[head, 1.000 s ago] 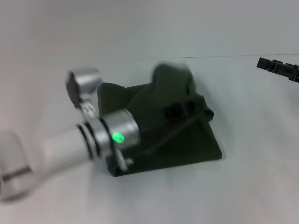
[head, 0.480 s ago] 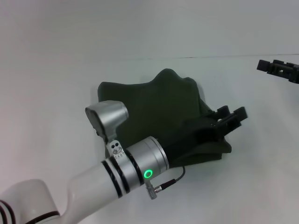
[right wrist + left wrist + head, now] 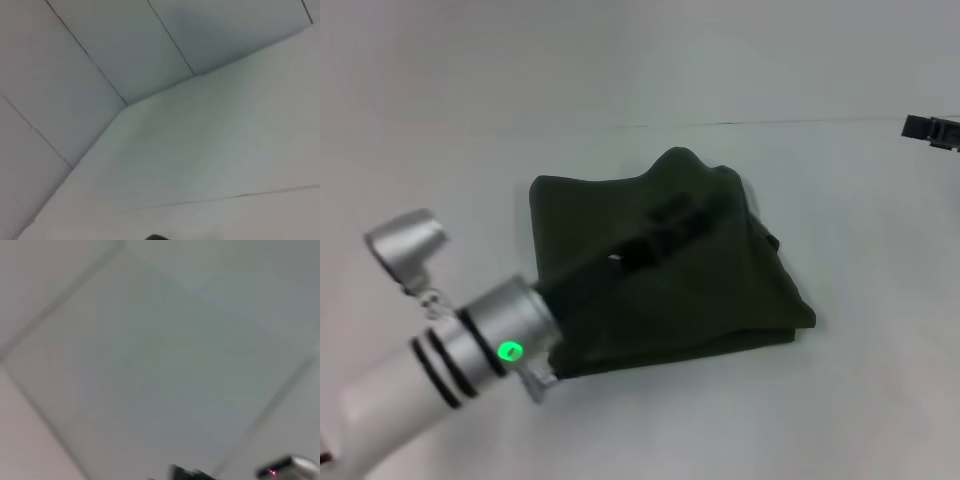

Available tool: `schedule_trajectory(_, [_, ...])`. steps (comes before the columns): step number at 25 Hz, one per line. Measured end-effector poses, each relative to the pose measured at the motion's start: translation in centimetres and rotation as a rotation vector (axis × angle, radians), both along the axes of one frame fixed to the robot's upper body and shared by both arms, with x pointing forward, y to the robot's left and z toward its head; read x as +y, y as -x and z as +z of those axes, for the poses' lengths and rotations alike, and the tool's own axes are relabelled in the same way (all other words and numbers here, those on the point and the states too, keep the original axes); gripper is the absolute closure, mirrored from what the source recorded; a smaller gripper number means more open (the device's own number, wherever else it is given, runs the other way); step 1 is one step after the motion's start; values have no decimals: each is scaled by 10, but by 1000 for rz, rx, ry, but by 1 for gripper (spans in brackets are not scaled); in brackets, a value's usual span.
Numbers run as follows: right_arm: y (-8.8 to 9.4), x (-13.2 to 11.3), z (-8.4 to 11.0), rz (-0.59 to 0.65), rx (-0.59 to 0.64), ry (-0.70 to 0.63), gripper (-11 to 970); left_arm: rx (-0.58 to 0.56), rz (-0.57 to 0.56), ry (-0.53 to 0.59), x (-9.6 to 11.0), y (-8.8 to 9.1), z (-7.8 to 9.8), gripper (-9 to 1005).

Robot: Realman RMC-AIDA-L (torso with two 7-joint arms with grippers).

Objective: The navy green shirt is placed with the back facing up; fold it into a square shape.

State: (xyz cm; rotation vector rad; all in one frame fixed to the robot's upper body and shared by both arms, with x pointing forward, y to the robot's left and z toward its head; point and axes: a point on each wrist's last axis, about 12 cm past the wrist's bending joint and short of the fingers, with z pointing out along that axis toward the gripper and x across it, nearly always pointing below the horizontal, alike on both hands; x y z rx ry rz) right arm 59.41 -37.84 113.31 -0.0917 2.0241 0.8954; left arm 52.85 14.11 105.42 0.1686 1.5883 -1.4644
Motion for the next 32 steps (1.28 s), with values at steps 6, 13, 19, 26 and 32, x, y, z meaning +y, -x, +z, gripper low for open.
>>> schedule_trajectory(6, [-2,-2,7,25,71,-15,124,83,138,-40,46,-22,-2,62])
schedule_trajectory(13, [1,5,1,25,85,-54,124,197,260,-155,67,-48,-7,62])
schedule_trajectory(19, [4,15,-7,29,94,-76,124,272,276,-287,69,-70,-5,63])
schedule_trajectory(26, [3,16,-7,32,87,-74,124,293,330,-399,63,-89,-2,63])
schedule_trajectory(32, [1,18,-6,36,77,-57,124,271,337,-409,65,-94,3,63])
